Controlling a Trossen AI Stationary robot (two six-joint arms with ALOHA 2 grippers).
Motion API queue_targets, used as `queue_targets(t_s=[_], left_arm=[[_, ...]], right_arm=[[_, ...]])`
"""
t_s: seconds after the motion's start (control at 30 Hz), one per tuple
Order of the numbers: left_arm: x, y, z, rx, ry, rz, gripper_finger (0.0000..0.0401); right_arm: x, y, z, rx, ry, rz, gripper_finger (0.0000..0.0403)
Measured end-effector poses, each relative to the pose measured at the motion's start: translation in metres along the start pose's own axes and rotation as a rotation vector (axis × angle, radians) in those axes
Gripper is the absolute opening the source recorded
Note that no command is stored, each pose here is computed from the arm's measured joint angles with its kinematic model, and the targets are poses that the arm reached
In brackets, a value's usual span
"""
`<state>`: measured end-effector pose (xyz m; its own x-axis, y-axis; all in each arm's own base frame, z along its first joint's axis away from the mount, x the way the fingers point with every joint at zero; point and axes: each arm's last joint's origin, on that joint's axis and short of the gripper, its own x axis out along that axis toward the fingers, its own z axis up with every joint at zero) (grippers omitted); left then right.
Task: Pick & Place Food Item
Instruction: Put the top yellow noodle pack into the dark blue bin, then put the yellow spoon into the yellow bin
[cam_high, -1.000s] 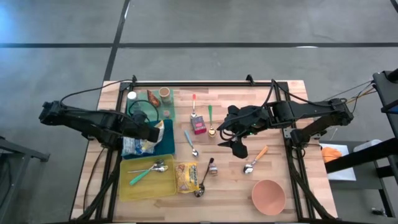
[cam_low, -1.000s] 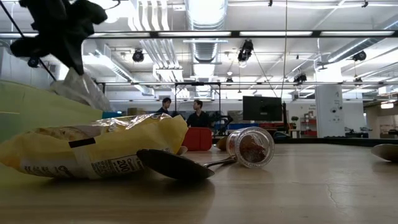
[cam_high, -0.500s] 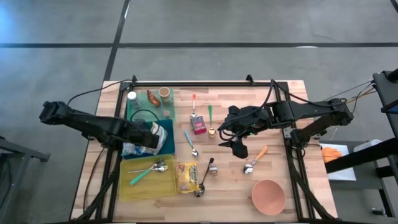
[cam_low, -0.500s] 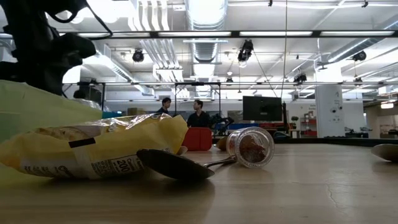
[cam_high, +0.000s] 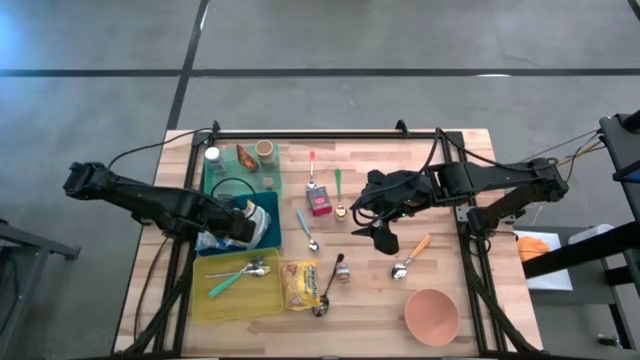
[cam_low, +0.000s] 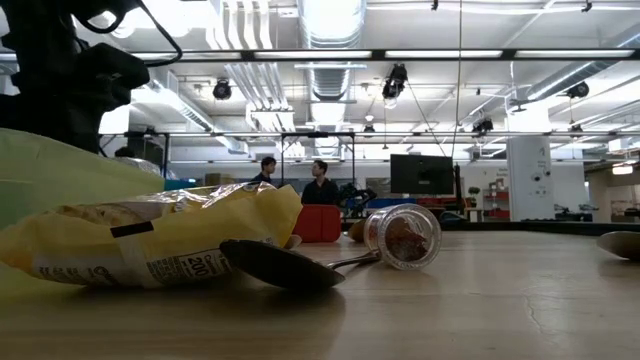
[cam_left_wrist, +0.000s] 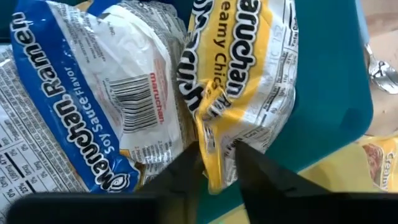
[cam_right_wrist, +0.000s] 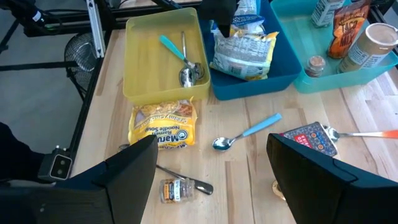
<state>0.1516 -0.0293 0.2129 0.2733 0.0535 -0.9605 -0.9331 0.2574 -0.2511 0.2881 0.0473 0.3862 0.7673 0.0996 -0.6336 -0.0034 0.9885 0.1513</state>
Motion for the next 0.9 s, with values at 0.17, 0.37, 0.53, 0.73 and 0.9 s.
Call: queue_targets(t_s=[0.17, 0.37, 0.53, 0.73, 0.9], left_arm=[[-0.005, -0.003, 0.0, 0.001, 0.013, -0.017, 0.0197], [-0.013, -0.007, 0.001, -0.006, 0.018, -0.05, 0.025], [-0.027, -0.015, 0.005, 0.048, -0.039, -0.111, 0.0255], [-0.041, -0.033, 0.009, 0.26, -0.151, -0.243, 0.0255], [-0.042, -0.037, 0.01, 0.306, -0.186, -0.279, 0.0255]], right_arm=[[0.0, -0.001, 0.0, 0.083, -0.01, -0.037, 0.0302], [0.011, -0.006, -0.014, 0.36, 0.035, -0.124, 0.0302], [0.025, -0.007, -0.042, 0.551, 0.18, -0.186, 0.0302], [0.034, 0.004, -0.077, 0.332, 0.403, -0.135, 0.0302], [0.046, 0.016, -0.113, 0.094, 0.559, -0.042, 0.0302]])
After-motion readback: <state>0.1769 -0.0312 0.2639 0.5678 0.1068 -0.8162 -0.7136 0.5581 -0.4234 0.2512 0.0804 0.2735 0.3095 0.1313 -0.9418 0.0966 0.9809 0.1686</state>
